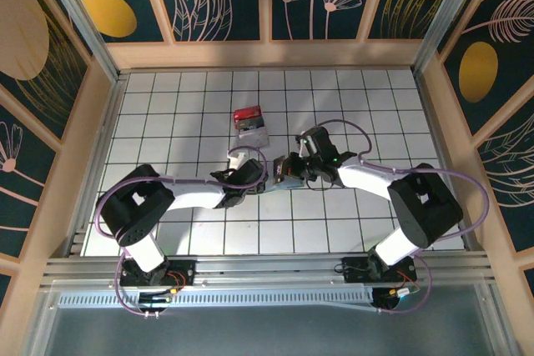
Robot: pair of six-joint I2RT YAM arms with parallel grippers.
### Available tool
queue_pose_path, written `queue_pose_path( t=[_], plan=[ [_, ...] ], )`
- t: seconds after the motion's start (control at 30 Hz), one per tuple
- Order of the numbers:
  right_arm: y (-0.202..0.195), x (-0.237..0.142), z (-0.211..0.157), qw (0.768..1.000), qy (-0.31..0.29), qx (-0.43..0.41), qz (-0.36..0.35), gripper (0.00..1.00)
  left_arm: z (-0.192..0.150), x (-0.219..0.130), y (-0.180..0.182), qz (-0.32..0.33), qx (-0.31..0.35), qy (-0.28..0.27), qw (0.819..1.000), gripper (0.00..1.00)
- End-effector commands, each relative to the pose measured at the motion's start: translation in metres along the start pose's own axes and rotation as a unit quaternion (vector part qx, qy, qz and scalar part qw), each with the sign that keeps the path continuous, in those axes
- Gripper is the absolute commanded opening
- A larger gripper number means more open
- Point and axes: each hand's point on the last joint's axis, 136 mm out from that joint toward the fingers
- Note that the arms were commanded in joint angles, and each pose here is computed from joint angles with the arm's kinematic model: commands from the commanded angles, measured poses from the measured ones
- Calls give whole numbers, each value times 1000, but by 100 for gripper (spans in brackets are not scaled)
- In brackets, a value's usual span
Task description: Take the credit cards out of the card holder
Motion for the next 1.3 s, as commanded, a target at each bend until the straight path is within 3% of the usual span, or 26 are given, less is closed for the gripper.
queue_pose_path(
  t=[0.0, 0.33, 0.87, 1.0, 1.27],
  plan=[
    [-9, -14, 3, 999, -19, -16, -22, 2, -29, -4, 32, 50, 43, 47, 997, 99],
    [1, -46, 22, 996, -77, -45, -7, 1, 13, -29, 12, 11, 3, -7, 1000, 99],
    [59, -97, 39, 973, -174, -87, 126, 0, 91, -87, -28, -120, -74, -117, 983, 99],
    [76, -110, 41, 962, -193, -96, 169, 0, 107, -108, -43, -190, -90, -146, 967, 99],
    [102, -127, 42, 943, -206, -117, 233, 0, 135, -153, -61, -336, -133, -180, 915, 98]
  ],
)
Point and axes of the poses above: each hand's point on the last joint's axis, 136 mm out from that joint toward the fingers, its own x axis out along the fingers, its own y axis along the line the jaws close on, z = x × y
